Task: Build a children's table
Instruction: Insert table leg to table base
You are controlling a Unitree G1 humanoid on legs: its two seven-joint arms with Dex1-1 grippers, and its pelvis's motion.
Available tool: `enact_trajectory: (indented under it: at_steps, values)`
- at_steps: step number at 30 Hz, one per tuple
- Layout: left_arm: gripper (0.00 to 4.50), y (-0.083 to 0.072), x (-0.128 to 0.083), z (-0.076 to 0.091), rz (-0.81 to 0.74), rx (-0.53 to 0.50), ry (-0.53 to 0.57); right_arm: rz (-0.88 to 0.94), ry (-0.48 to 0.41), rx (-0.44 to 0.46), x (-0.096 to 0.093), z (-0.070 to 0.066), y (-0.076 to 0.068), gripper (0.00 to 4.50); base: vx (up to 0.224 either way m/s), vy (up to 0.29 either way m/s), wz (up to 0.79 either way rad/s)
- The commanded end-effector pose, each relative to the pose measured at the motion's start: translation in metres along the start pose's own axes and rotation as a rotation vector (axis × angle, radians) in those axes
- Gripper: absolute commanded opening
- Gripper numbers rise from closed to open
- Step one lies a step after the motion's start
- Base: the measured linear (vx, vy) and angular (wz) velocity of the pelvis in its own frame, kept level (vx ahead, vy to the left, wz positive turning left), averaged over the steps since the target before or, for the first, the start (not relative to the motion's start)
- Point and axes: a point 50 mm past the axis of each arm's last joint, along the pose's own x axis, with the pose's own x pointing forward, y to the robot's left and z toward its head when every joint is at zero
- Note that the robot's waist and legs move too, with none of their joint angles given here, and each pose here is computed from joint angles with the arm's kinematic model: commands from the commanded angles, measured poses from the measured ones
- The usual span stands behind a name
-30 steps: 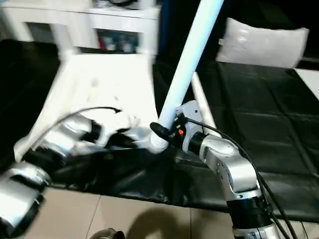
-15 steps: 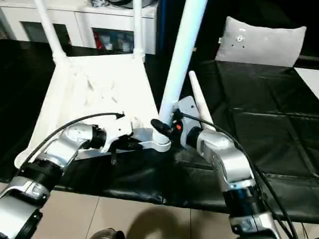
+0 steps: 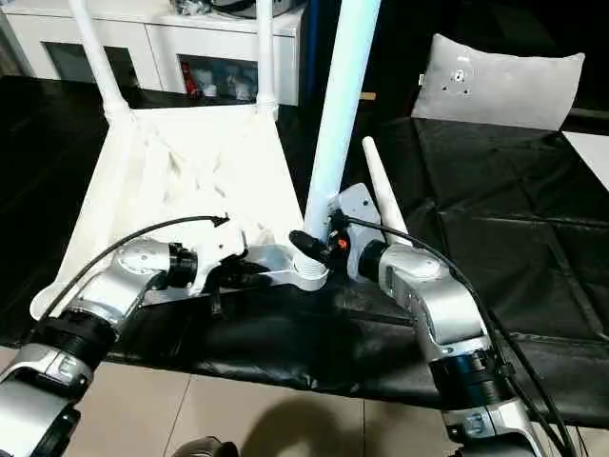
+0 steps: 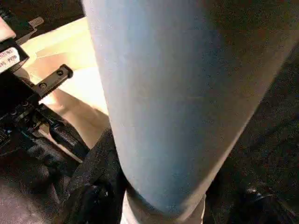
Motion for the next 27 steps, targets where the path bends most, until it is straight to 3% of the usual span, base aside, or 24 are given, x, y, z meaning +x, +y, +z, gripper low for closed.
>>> enact_trajectory:
  at_steps: [1,4,9,13,21,27]
  values:
    - [0.07,-0.001,-0.002,-0.012,-0.007,-0.037,0.044,0.016,0.062,0.019,0.001,-0.011,0.0,1.88,0.0,0.0,0.0]
    - [0.01,0.0,-0.003,-0.015,-0.006,-0.038,0.049,0.021,0.067,0.023,0.001,-0.012,0.001,1.88,0.0,0.0,0.0]
    - [0.0,-0.003,-0.004,-0.024,-0.039,0.052,0.162,0.028,0.077,0.031,0.002,-0.014,0.002,1.88,0.0,0.0,0.0]
    - [0.0,-0.007,-0.005,-0.025,-0.099,0.087,0.193,0.055,0.108,0.03,0.005,-0.017,0.002,1.88,0.0,0.0,0.0]
    - [0.0,-0.008,-0.002,-0.011,-0.198,0.144,0.163,0.153,0.218,0.014,0.006,-0.026,0.002,1.88,0.0,0.0,0.0]
    - [0.0,-0.009,-0.002,-0.007,-0.227,0.155,0.147,0.172,0.205,0.052,0.006,-0.026,-0.002,1.88,0.0,0.0,0.0]
